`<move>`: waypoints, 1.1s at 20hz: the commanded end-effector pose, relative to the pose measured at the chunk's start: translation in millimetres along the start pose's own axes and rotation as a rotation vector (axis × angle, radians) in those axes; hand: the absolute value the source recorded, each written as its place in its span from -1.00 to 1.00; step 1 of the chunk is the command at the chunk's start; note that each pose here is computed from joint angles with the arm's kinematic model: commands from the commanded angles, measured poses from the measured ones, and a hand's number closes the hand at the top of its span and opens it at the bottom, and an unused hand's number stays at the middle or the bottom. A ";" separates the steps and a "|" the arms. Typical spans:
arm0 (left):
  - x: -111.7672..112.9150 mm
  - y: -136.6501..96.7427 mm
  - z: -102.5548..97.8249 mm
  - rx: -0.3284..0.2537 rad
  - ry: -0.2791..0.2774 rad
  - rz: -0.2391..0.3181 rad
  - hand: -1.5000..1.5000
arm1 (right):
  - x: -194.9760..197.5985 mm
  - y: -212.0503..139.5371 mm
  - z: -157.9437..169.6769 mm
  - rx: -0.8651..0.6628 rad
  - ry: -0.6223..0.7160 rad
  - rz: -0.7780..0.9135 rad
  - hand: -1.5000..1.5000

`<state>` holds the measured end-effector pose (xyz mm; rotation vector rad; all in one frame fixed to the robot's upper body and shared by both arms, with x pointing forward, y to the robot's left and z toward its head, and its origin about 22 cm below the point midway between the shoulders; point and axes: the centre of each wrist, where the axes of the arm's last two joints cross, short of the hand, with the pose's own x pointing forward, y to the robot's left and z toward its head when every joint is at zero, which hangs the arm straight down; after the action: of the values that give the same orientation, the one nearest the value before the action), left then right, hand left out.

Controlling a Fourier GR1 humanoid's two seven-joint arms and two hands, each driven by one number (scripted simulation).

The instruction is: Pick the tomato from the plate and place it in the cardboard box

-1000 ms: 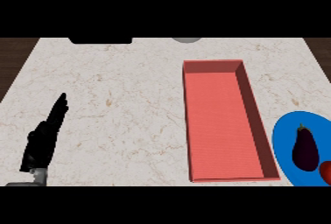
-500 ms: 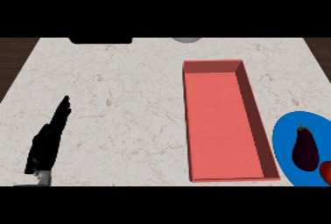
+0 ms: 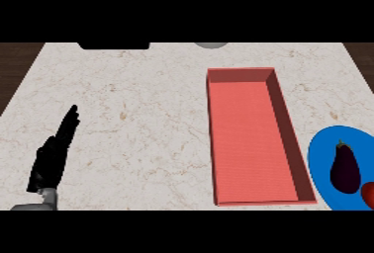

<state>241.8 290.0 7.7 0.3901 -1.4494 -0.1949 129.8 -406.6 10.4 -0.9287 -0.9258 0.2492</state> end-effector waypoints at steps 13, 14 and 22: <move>-4.3 -4.0 -3.3 -0.025 0.006 0.008 0.00 | -19.6 30.0 -4.5 0.074 0.001 -0.018 1.00; 3.8 -14.6 16.5 -0.008 0.002 0.004 0.00 | 2.4 8.8 -15.4 0.055 0.000 0.017 1.00; 4.6 -8.1 13.4 -0.021 0.013 0.018 0.00 | -1.2 26.5 -27.3 -0.220 -0.035 0.120 1.00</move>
<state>237.1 292.1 11.6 0.3779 -1.4427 -0.1947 141.7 -409.1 -11.4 -1.1081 -0.9241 0.2889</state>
